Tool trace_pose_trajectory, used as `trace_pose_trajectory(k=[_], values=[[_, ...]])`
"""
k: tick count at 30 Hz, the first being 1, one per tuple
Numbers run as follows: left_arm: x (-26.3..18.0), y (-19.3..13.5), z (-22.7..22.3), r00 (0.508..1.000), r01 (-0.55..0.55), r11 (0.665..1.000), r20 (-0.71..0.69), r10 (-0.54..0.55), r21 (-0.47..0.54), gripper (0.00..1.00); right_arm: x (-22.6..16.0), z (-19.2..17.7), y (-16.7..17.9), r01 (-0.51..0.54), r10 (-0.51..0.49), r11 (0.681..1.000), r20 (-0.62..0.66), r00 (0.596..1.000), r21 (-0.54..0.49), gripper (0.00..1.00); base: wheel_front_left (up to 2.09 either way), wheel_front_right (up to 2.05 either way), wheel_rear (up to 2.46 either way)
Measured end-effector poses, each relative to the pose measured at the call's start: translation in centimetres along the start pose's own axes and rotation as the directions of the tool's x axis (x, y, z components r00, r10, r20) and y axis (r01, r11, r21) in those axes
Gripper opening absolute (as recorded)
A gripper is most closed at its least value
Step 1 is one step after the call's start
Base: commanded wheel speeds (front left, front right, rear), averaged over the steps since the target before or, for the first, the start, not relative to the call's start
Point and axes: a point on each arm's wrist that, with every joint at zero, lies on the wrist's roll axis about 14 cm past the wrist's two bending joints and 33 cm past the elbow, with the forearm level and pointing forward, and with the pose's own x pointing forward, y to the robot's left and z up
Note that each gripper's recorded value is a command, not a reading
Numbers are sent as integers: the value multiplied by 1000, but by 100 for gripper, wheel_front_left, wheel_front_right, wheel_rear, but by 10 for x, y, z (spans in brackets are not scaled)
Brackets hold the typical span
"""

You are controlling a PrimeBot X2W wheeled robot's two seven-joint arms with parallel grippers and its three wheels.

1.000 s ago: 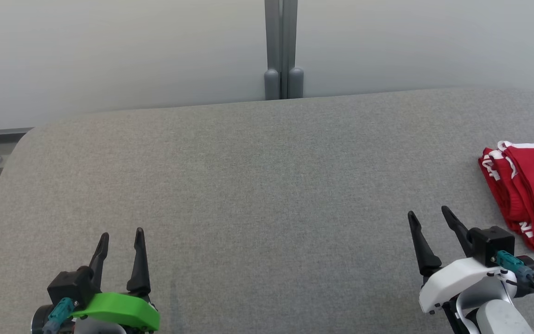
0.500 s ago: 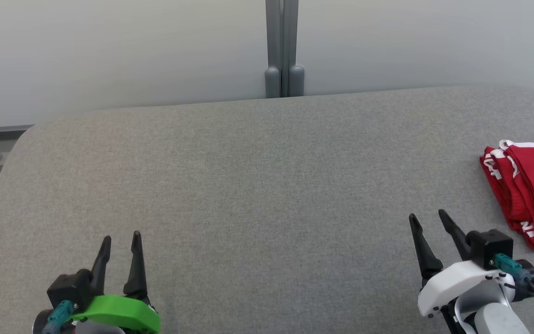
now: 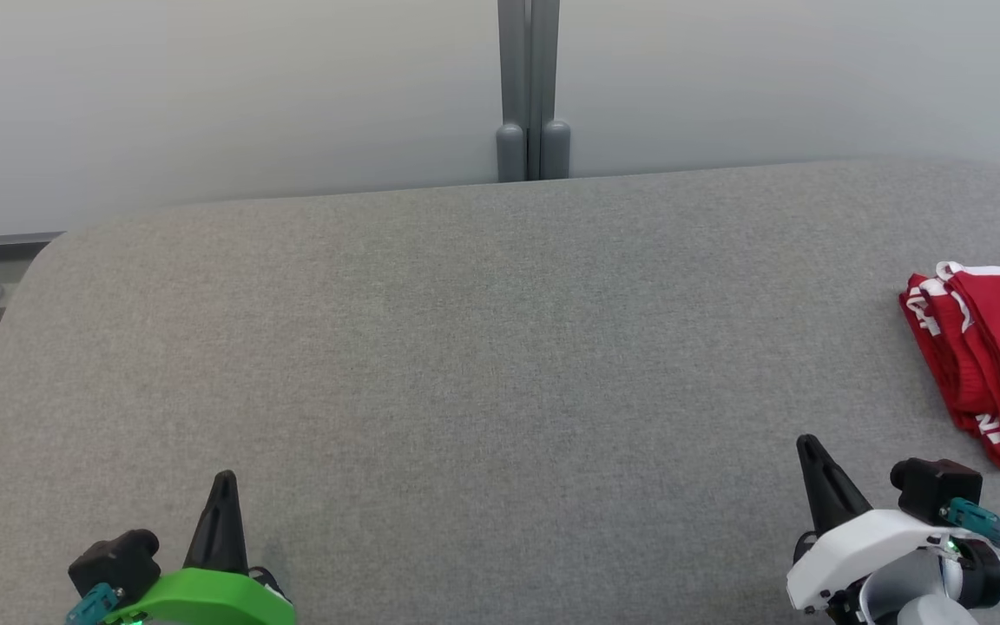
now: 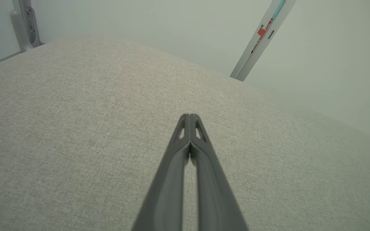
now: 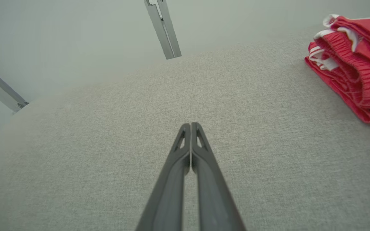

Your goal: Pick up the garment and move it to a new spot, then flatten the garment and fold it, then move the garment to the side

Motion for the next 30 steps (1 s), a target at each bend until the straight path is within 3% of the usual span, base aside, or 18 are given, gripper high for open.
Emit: trace_pose_trajectory(k=[13,30], values=[[2,6,6,999,-37,979,-3,37,-200,0,2,6,-7,30,-34,974,14,999,225,0,0,0,0],[6,9,14,999,-50,909,-3,53,-413,0,7,15,-10,31,-55,884,37,998,467,0,0,0,0]])
